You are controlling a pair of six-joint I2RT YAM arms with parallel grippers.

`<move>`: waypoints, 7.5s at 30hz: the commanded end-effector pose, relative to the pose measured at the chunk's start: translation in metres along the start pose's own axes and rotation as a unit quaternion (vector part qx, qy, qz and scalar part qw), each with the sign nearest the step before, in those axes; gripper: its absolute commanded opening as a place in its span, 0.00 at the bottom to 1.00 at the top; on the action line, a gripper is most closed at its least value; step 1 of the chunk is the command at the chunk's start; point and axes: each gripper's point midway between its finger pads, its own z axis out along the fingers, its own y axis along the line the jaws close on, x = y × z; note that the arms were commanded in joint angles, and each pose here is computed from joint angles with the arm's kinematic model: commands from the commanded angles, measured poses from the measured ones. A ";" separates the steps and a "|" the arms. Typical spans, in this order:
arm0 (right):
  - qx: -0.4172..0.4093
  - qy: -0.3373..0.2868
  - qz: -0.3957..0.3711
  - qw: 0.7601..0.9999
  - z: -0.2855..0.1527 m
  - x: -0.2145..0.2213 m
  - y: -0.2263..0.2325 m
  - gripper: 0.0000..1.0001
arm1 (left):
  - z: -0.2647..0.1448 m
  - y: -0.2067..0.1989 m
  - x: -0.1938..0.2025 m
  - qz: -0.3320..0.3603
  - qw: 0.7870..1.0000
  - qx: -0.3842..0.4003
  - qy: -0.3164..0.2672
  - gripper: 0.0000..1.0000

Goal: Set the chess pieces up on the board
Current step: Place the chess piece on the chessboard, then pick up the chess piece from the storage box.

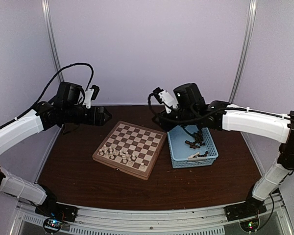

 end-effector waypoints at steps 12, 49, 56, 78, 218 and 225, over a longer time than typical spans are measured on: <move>0.187 0.205 0.231 0.932 -0.056 0.109 -0.146 0.38 | -0.001 0.006 -0.017 -0.040 0.998 -0.016 -0.038 0.98; 0.422 0.261 0.516 0.698 -0.018 0.247 -0.173 0.39 | -0.027 0.028 0.035 0.056 0.997 -0.053 -0.009 0.96; 0.437 0.264 0.529 0.678 -0.013 0.275 -0.174 0.39 | -0.020 0.029 0.044 0.049 0.998 -0.048 -0.001 0.96; 0.209 0.046 0.337 0.917 0.005 0.123 -0.171 0.11 | -0.024 -0.002 0.035 0.026 0.999 0.031 0.008 0.93; -0.154 -0.175 0.163 0.959 -0.084 -0.008 -0.006 0.53 | 0.059 -0.226 0.043 0.106 0.932 0.346 0.010 0.01; -0.169 -0.101 0.167 0.966 -0.077 -0.001 -0.003 0.79 | 0.055 -0.225 0.048 0.135 0.925 0.354 0.008 0.01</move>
